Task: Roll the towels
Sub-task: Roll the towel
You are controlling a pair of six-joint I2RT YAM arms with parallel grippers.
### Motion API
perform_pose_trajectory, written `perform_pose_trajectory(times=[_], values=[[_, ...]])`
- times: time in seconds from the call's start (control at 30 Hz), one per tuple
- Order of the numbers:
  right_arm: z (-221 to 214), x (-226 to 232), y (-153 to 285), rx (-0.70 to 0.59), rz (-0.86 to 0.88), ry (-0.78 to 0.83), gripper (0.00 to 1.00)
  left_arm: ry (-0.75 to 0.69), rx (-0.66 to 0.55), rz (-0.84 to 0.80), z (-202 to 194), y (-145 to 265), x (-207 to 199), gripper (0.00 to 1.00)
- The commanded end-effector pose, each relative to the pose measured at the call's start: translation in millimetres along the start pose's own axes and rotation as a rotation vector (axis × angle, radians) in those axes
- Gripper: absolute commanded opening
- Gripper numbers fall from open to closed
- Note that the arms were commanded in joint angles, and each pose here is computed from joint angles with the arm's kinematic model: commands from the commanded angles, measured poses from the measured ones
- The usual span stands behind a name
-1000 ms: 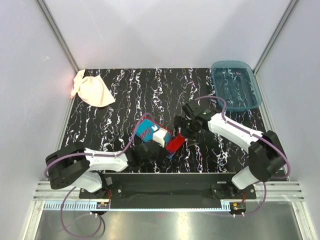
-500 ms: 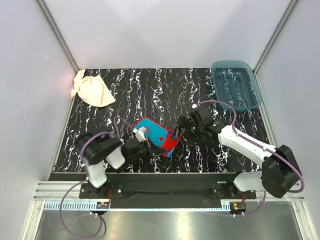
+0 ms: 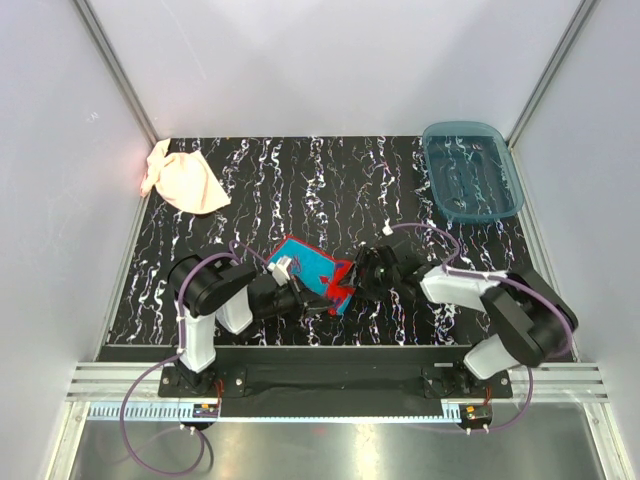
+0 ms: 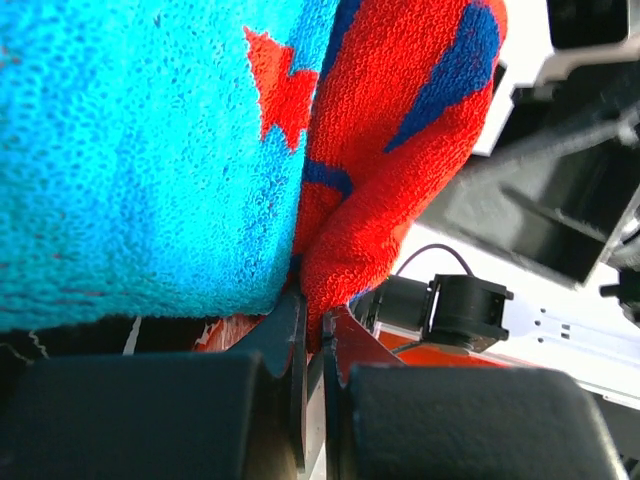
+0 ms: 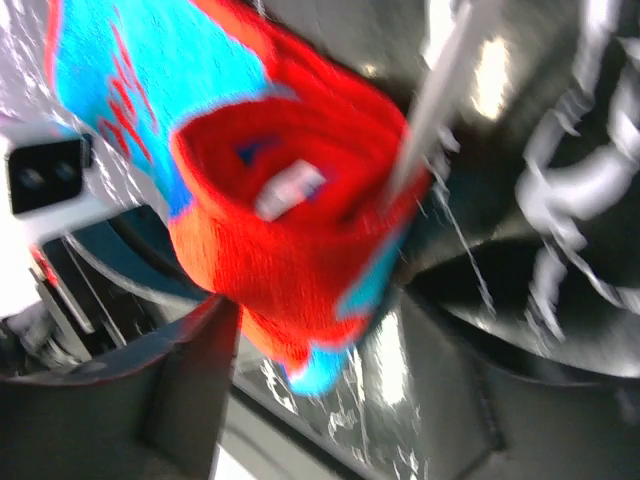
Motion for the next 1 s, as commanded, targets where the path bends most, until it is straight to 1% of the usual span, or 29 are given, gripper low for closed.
perform_pose_trajectory(times=[0.0, 0.03, 0.1, 0.13, 0.2, 0.23, 0.27, 0.3, 0.37, 0.4, 0.43, 0.47, 0.5, 0.53, 0.57, 0.6, 0.63, 0.67, 0.73, 0.77, 0.8, 0.83, 0.87, 0.9, 0.93, 0.97], values=[[14, 12, -23, -0.079, 0.079, 0.008, 0.68, -0.104, 0.04, -0.246, -6, 6, -49, 0.0], [13, 13, -26, -0.075, 0.085, 0.007, 0.62, -0.101, 0.043, -0.246, -6, 6, -49, 0.0], [12, 13, -32, -0.068, 0.097, -0.001, 0.53, -0.097, 0.047, -0.25, -6, 7, -50, 0.0], [9, 12, -33, -0.059, 0.099, 0.0, 0.41, -0.097, 0.047, -0.252, -6, 7, -51, 0.0], [5, 10, -34, -0.053, 0.094, 0.0, 0.24, -0.096, 0.055, -0.255, -6, 6, -52, 0.0], [3, 9, -34, -0.049, 0.092, 0.005, 0.14, -0.098, 0.058, -0.262, -5, 5, -54, 0.0], [1, 7, -34, -0.041, 0.089, 0.002, 0.02, -0.098, 0.061, -0.265, -5, 4, -55, 0.0], [-2, 6, -31, -0.033, 0.082, 0.003, 0.0, -0.107, 0.073, -0.272, -6, 3, -57, 0.01], [-2, 4, -28, -0.03, 0.059, 0.002, 0.0, -0.127, 0.075, -0.281, -7, 3, -60, 0.12], [-5, -1, -23, -0.01, 0.018, -0.001, 0.0, -0.131, 0.073, -0.272, -6, 3, -60, 0.17], [-5, -3, -20, -0.005, -0.009, 0.0, 0.0, -0.139, 0.07, -0.264, -6, 3, -60, 0.3], [2, 1, -17, -0.017, -0.026, 0.007, 0.0, -0.164, 0.064, -0.256, -5, 3, -59, 0.36], [-4, -7, -10, 0.016, -0.09, 0.008, 0.0, -0.189, 0.057, -0.27, -6, 5, -67, 0.46], [-1, -7, -5, 0.016, -0.115, 0.012, 0.0, -0.189, 0.055, -0.23, -5, 4, -61, 0.53], [8, 0, -1, -0.005, -0.132, 0.019, 0.0, -0.227, 0.046, -0.22, -4, 5, -61, 0.61], [5, -7, 7, 0.022, -0.191, 0.028, 0.0, -0.265, 0.033, -0.242, -4, 7, -74, 0.63], [7, -7, 12, 0.021, -0.212, 0.033, 0.0, -0.259, 0.032, -0.164, -2, 6, -62, 0.67], [15, -1, 16, 0.004, -0.224, 0.043, 0.0, -0.32, 0.025, -0.138, 0, 6, -60, 0.68], [12, -6, 25, 0.032, -0.28, 0.056, 0.0, -0.373, -0.017, -0.043, 7, 8, -64, 0.69], [17, -2, 28, 0.032, -0.288, 0.062, 0.0, -0.476, -0.028, -0.004, 7, 9, -64, 0.69], [12, -7, 31, 0.06, -0.324, 0.062, 0.0, -0.553, -0.125, 0.018, 17, 12, -80, 0.7], [13, -6, 32, 0.067, -0.324, 0.062, 0.0, -0.596, -0.147, 0.159, 20, 14, -77, 0.7], [13, -3, 32, 0.08, -0.32, 0.058, 0.0, -0.741, -0.145, 0.21, 8, 16, -78, 0.7], [9, -6, 32, 0.107, -0.334, 0.057, 0.0, -0.815, -0.256, 0.301, 17, 26, -81, 0.71], [8, -5, 31, 0.123, -0.332, 0.057, 0.0, -0.88, -0.296, 0.296, 13, 27, -99, 0.72], [8, -2, 30, 0.136, -0.324, 0.056, 0.0, -0.984, -0.281, 0.301, -3, 27, -101, 0.72]])
Point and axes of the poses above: each gripper's point midway between its finger pads, its own y axis back along the fingers, its own x axis along the line the jaws close on, z = x × y, the point moved 3 cm from there along y, back along the fingers, and after that the axes turned 8 degrees about y, right-handed, at the moved point
